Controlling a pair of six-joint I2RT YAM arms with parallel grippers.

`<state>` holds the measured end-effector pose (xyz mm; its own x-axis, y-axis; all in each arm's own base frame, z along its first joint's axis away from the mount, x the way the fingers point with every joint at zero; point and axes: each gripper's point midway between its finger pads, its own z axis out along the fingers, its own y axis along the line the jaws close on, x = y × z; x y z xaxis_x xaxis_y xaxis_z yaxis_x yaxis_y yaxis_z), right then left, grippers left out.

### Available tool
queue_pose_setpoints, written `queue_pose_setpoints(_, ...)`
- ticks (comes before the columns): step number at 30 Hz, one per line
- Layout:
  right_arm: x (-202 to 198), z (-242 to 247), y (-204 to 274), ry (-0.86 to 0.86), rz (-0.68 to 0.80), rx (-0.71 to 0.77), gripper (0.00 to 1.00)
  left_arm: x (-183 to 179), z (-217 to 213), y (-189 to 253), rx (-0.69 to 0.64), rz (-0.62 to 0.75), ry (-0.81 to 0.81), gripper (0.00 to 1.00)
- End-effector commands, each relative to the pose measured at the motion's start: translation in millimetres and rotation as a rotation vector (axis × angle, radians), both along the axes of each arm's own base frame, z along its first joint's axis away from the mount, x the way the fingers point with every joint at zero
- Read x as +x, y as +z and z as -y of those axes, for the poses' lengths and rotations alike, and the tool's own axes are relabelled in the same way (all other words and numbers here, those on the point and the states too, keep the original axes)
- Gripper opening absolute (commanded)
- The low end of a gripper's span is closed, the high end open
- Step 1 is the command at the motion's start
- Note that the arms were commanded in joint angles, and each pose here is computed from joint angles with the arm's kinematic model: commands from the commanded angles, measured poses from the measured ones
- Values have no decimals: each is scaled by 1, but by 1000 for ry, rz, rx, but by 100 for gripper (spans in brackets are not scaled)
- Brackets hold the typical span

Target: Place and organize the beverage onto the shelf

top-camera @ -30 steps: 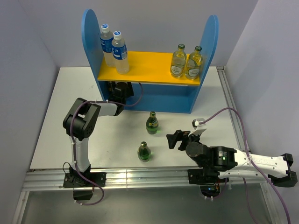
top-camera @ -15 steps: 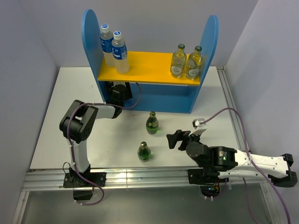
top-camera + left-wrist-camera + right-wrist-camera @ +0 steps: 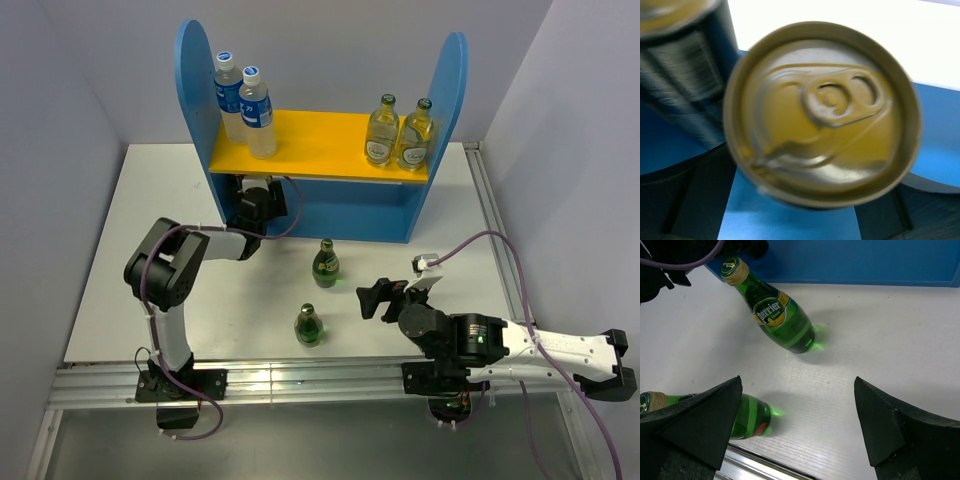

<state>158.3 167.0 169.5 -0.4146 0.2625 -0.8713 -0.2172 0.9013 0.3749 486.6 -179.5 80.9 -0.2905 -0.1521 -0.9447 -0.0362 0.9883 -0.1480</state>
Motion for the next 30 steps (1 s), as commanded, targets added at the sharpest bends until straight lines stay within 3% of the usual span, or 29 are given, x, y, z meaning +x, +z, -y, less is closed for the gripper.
queue_pose_setpoints(1,1,-2,8,-13,6,43,100,2,-11,36,-15,89,53,92)
queue_pose_setpoints(7,2,0,8,-25,12,43,100,-12,-6,41,-17,90,45,99)
queue_pose_setpoints(30,7,-26,14,-7,20,15,100,-108,6,68,-91,59,-15,99)
